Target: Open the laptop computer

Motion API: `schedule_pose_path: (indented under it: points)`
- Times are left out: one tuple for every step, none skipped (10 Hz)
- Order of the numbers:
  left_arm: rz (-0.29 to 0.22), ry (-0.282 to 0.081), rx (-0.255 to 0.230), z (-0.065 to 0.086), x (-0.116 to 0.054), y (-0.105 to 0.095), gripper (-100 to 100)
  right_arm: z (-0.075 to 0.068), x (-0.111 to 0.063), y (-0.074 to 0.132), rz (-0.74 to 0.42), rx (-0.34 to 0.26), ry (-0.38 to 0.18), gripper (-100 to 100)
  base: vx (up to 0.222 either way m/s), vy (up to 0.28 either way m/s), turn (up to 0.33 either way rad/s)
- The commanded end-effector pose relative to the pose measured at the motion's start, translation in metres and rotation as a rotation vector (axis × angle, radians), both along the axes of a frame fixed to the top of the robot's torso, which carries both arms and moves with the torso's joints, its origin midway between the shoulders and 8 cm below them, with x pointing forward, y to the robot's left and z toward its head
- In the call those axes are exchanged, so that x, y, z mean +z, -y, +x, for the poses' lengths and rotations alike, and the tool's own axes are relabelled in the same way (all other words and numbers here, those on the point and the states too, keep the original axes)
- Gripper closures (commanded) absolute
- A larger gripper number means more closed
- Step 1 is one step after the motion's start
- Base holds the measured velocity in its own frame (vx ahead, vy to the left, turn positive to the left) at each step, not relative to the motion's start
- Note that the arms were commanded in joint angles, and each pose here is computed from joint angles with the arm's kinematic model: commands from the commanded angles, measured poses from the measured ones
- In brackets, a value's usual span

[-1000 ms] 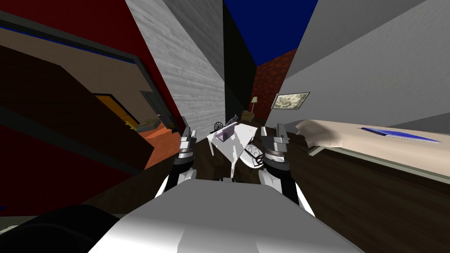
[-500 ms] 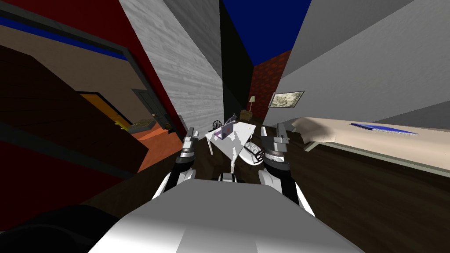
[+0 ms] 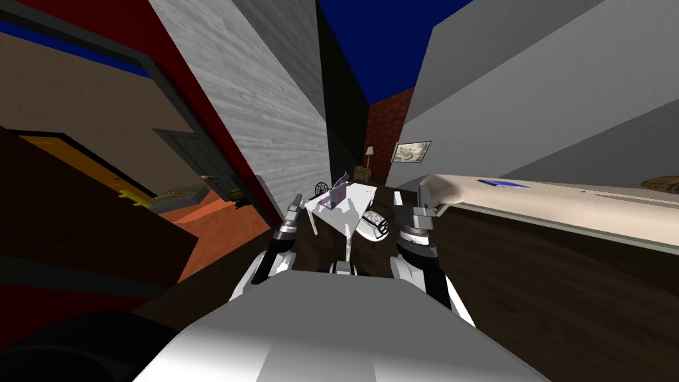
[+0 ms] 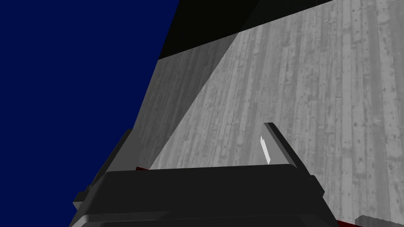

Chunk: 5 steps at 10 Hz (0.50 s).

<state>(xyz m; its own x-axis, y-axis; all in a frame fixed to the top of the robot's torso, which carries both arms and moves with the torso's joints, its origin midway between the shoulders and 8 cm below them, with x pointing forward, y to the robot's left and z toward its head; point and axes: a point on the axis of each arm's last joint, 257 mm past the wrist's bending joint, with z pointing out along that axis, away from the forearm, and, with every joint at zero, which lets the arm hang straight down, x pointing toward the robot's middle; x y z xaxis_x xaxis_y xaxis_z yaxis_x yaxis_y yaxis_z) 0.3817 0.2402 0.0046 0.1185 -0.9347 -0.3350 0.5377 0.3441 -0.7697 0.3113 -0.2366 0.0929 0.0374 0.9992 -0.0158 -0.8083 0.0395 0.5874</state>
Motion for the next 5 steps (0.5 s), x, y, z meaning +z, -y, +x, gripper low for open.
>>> schedule_pose_path:
  points:
    - [0.021,-0.069,0.005,0.021,-0.022,0.001,-100,0.0,0.0,0.0,0.0,0.0,0.0,0,-0.09,0.054,-0.238]
    - [0.027,-0.095,0.008,0.028,-0.029,0.0,-100,0.0,0.0,0.0,0.0,0.0,0.0,0,-0.097,0.058,-0.239]
    - [0.033,-0.122,0.012,0.035,-0.037,0.0,-100,0.0,0.0,0.0,0.0,0.0,0.0,0,-0.086,0.057,-0.225]
    - [0.039,-0.148,0.016,0.042,-0.044,-0.001,-100,0.0,0.0,0.0,0.0,0.0,0.0,0,-0.063,0.052,-0.24]
    - [0.045,-0.174,0.019,0.049,-0.052,-0.002,-100,0.0,0.0,0.0,0.0,0.0,0.0,0,-0.062,0.055,-0.219]
